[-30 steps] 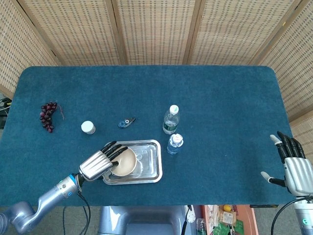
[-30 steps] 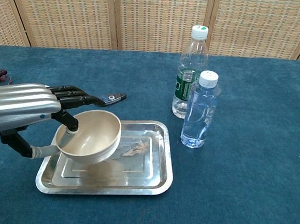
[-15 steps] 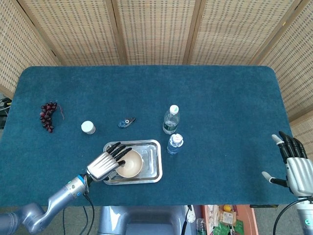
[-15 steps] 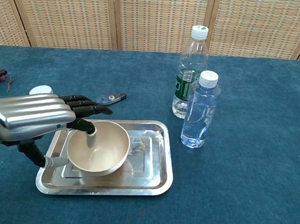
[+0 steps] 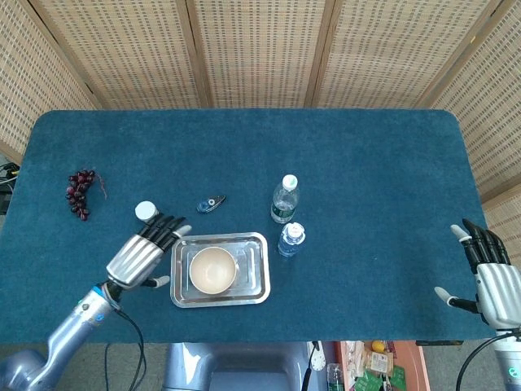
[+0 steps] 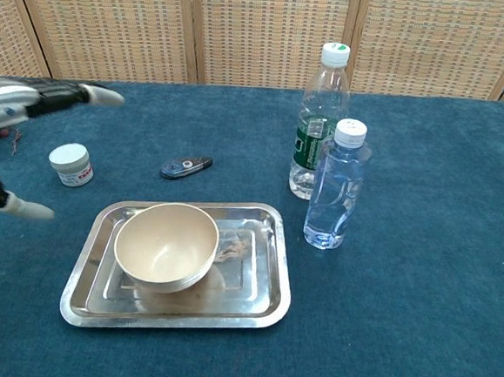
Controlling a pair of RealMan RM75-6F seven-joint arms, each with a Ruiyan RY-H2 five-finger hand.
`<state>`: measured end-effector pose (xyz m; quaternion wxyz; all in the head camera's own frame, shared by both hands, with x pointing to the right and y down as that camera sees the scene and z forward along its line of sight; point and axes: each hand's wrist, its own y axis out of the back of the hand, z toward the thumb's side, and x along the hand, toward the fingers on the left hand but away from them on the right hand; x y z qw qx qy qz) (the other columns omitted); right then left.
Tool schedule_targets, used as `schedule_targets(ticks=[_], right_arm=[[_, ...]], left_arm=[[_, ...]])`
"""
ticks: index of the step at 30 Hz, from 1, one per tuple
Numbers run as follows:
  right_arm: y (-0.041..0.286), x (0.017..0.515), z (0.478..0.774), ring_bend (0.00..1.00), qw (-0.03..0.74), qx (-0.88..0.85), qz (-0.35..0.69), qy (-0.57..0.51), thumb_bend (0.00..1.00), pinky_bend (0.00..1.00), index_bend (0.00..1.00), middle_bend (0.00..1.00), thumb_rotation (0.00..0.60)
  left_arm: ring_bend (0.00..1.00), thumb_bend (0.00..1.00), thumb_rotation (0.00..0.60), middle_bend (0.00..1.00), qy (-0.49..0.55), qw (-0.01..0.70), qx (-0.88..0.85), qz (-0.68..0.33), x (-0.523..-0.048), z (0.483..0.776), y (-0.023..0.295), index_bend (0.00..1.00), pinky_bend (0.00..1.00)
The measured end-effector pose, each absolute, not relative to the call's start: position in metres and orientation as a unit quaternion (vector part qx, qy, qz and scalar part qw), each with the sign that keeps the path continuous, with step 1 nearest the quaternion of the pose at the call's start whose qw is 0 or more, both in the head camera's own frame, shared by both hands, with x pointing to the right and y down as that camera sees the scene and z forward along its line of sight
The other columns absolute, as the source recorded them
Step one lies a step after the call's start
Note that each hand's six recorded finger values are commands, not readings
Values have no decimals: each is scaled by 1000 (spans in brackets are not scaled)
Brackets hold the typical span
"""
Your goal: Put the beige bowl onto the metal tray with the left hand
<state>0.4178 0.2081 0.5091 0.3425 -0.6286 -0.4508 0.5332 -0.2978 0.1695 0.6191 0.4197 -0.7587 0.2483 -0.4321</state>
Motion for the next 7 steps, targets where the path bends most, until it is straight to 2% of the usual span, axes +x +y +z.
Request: schedule_targets(ticks=[7], right_arm=[[208,418,507,0,342,-631,528,-453,0,0,58,0,600]], left_arm=[[0,0,600,0,352,387,-677,-518,-391,591,184,0,0]])
